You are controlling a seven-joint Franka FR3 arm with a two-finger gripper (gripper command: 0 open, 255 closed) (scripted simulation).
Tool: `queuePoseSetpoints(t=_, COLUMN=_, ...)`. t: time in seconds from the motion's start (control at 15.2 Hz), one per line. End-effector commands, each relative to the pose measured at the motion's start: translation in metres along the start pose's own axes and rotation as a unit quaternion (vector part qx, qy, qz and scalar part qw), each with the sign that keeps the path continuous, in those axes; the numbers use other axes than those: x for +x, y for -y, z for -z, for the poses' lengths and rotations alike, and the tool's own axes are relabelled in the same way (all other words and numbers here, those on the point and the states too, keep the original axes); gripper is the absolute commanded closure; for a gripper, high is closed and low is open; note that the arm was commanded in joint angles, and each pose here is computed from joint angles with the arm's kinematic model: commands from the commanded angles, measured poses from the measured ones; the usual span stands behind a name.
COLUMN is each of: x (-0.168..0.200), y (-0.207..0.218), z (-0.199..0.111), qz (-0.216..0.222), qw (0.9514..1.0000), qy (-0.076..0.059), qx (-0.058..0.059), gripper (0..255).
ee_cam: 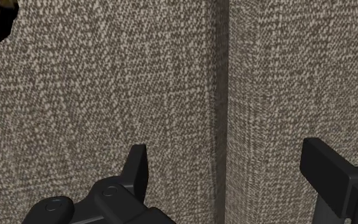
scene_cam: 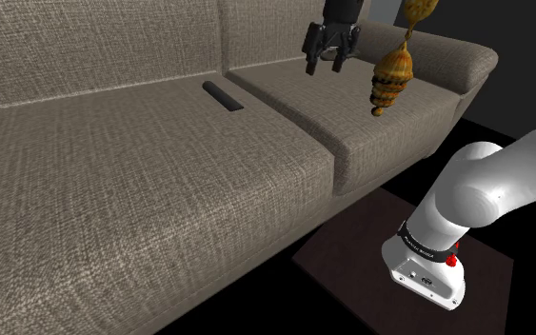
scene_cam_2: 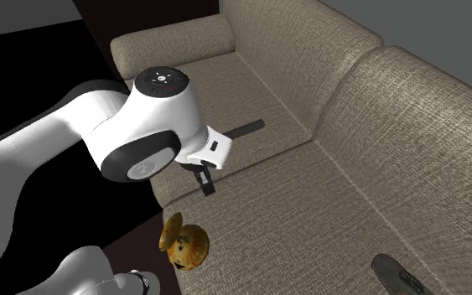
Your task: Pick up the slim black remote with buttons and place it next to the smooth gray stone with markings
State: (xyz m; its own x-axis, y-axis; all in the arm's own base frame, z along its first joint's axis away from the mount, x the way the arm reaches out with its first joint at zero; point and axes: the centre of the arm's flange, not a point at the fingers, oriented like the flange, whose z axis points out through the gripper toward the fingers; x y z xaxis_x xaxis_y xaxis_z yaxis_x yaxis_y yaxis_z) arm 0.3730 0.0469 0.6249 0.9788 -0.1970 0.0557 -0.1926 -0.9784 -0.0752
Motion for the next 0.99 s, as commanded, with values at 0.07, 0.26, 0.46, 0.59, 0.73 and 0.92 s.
queuePoseSetpoints(t=0.07, x=0.03, y=0.025, z=-0.014, qz=-0.005, qw=1.0, qy=0.004, qx=0.001, gripper=0)
queuePoseSetpoints(t=0.26, x=0.059, y=0.05, z=-0.026, qz=-0.01, qw=0.9999, qy=0.008, qx=0.001, gripper=0)
queuePoseSetpoints(t=0.46, x=0.088, y=0.076, z=-0.038, qz=-0.014, qw=0.9998, qy=0.011, qx=0.001, gripper=0)
queuePoseSetpoints(t=0.59, x=0.107, y=0.092, z=-0.046, qz=-0.017, qw=0.9998, qy=0.014, qx=0.001, gripper=0)
queuePoseSetpoints(t=0.73, x=0.127, y=0.109, z=-0.055, qz=-0.021, qw=0.9997, qy=0.016, qx=0.002, gripper=0)
queuePoseSetpoints(t=0.92, x=0.156, y=0.134, z=-0.068, qz=-0.025, qw=0.9995, qy=0.02, qx=0.002, gripper=0)
